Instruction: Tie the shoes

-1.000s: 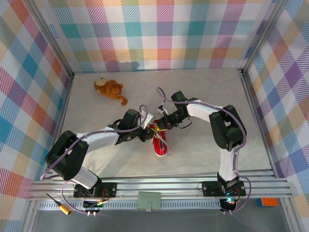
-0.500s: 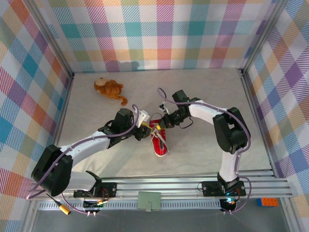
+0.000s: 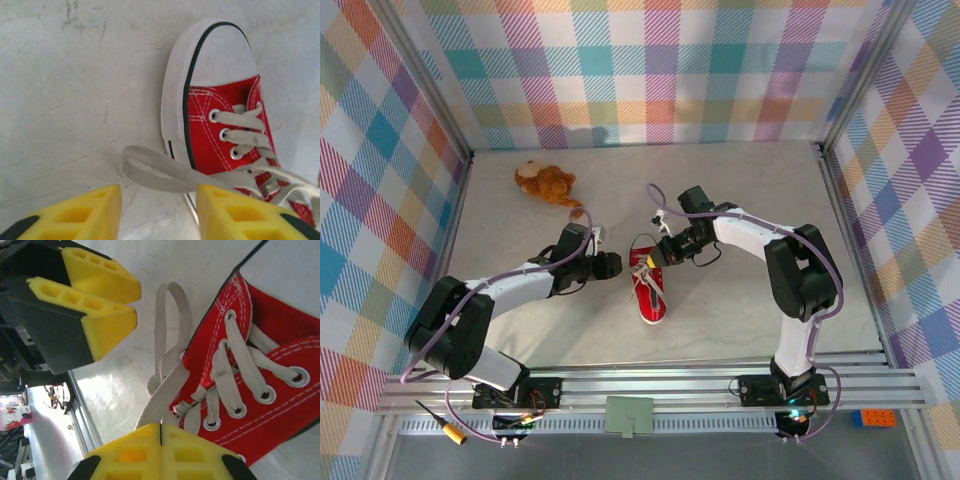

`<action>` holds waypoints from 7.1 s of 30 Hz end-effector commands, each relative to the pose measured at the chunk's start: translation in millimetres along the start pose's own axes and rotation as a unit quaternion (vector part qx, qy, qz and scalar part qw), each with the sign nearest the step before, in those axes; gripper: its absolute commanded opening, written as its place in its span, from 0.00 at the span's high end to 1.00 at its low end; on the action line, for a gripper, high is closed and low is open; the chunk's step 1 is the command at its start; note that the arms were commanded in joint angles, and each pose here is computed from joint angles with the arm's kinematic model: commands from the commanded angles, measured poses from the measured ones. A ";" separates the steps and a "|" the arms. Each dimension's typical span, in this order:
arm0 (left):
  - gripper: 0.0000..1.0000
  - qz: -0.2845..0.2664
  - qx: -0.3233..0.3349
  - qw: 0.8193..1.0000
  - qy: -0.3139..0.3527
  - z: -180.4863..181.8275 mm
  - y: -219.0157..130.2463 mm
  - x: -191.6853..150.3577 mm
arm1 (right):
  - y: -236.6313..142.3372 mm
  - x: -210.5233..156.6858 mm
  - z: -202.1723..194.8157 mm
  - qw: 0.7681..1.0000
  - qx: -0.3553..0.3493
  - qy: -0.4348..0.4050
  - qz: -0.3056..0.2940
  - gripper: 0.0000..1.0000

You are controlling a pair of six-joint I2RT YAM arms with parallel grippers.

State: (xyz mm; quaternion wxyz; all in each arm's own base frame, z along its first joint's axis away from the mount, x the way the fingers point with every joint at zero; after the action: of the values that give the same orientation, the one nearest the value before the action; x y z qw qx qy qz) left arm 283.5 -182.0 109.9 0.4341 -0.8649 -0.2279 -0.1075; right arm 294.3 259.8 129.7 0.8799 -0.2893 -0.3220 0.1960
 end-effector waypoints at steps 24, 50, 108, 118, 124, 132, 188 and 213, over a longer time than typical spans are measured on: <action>0.64 0.057 -0.144 0.978 0.136 -24.6 17.3 -79.8 | -1.8 3.1 0.7 1.000 -0.017 -0.002 -0.015 1.00; 1.00 0.118 -0.098 0.971 0.181 -19.3 -14.0 -126.3 | -9.1 4.0 -1.9 0.998 -0.061 -0.021 -0.012 1.00; 0.26 -0.014 0.015 0.994 -0.106 -48.5 -13.0 -1.0 | -12.4 18.9 2.0 0.981 -0.164 -0.105 -0.017 1.00; 0.33 -0.017 -0.004 0.991 -0.135 -41.9 22.3 7.0 | -11.2 16.7 1.6 0.980 -0.167 -0.107 -0.013 1.00; 0.41 -0.004 -0.009 0.988 -0.152 -28.8 42.7 1.8 | -9.8 16.4 -0.1 0.980 -0.168 -0.106 -0.010 1.00; 1.00 -0.024 -0.047 0.990 -0.131 -28.0 31.6 -6.0 | -10.2 20.1 -2.8 0.979 -0.177 -0.104 -0.007 1.00; 0.52 -0.032 -0.004 0.955 0.294 -146.1 -18.2 -87.7 | -13.5 91.1 33.0 0.982 -0.103 -0.156 -0.018 0.50; 0.40 -0.018 -0.005 0.998 -0.066 -62.1 -32.9 -3.4 | -47.1 -45.1 26.6 0.970 -0.151 -0.193 0.005 0.47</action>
State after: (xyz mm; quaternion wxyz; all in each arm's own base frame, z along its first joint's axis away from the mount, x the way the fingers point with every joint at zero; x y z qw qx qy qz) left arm 264.7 -203.3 169.5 0.4486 -0.8411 -0.2907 -0.0824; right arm 246.3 201.0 145.8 0.7614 -0.4100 -0.4589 0.2039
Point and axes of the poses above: each hand's point on the last joint's axis, 136 mm out from that joint toward the fingers, its own y axis out along the fingers, its own z axis along the line the jaws close on, x = y × z, the point moved 6 cm from there along -y, back along the fingers, and after that the axes turned 12 degrees about -y, right-handed, at the moved point
